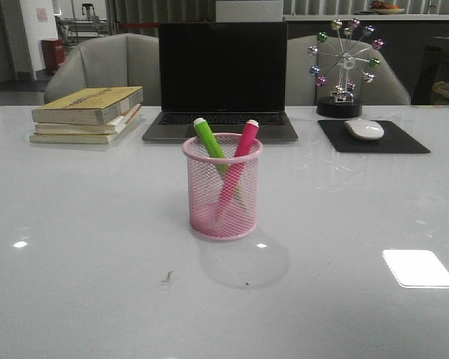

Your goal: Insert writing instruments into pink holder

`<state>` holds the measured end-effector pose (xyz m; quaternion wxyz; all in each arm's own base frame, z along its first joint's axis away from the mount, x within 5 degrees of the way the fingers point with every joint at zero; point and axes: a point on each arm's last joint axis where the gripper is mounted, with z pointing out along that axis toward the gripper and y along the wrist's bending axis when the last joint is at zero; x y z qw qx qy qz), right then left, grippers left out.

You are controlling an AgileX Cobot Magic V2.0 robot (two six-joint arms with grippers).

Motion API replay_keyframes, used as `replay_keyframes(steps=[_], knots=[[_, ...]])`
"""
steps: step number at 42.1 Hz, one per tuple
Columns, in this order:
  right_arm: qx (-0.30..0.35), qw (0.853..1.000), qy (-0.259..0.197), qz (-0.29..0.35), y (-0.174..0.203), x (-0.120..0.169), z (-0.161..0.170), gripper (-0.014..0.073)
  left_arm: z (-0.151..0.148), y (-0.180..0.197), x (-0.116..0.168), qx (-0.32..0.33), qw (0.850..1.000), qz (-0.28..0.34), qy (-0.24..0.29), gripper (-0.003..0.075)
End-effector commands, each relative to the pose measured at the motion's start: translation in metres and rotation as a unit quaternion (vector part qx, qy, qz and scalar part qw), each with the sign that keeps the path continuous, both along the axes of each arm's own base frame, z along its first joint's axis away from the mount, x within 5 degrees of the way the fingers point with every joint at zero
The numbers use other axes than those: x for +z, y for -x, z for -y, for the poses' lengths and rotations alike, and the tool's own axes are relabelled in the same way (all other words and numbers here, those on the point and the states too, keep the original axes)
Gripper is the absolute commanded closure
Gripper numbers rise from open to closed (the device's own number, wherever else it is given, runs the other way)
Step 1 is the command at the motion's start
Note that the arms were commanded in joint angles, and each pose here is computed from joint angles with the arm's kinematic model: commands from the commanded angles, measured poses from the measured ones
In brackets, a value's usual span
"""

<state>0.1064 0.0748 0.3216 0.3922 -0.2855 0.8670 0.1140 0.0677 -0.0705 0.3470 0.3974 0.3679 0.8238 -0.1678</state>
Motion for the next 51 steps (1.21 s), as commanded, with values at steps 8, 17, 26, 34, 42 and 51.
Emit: replay_keyframes(steps=[8,17,26,34,42,51], knots=[[-0.001,0.999,-0.022,0.037,-0.003,0.013,-0.001,0.0213,-0.018,0.007,-0.011,0.049,0.998,0.035,0.019,0.0316],[-0.001,0.999,-0.022,0.037,-0.003,0.013,-0.001,0.0213,-0.025,0.001,-0.012,0.105,0.993,0.043,0.016,0.0316],[-0.001,0.999,-0.021,0.036,-0.002,0.013,-0.001,0.0377,-0.025,0.001,-0.012,0.105,0.993,0.043,0.016,0.051],[-0.001,0.999,-0.021,0.036,-0.002,0.013,-0.001,0.0533,-0.025,0.0,-0.011,0.105,0.993,0.046,0.016,0.0623],[-0.001,0.999,-0.021,0.036,-0.002,0.013,-0.001,0.0538,-0.025,0.0,-0.011,0.105,0.993,0.046,0.017,0.0623],[-0.001,0.999,-0.021,0.036,-0.002,0.013,-0.001,0.0538,-0.025,0.0,-0.011,0.105,0.993,0.046,0.017,0.0623]])
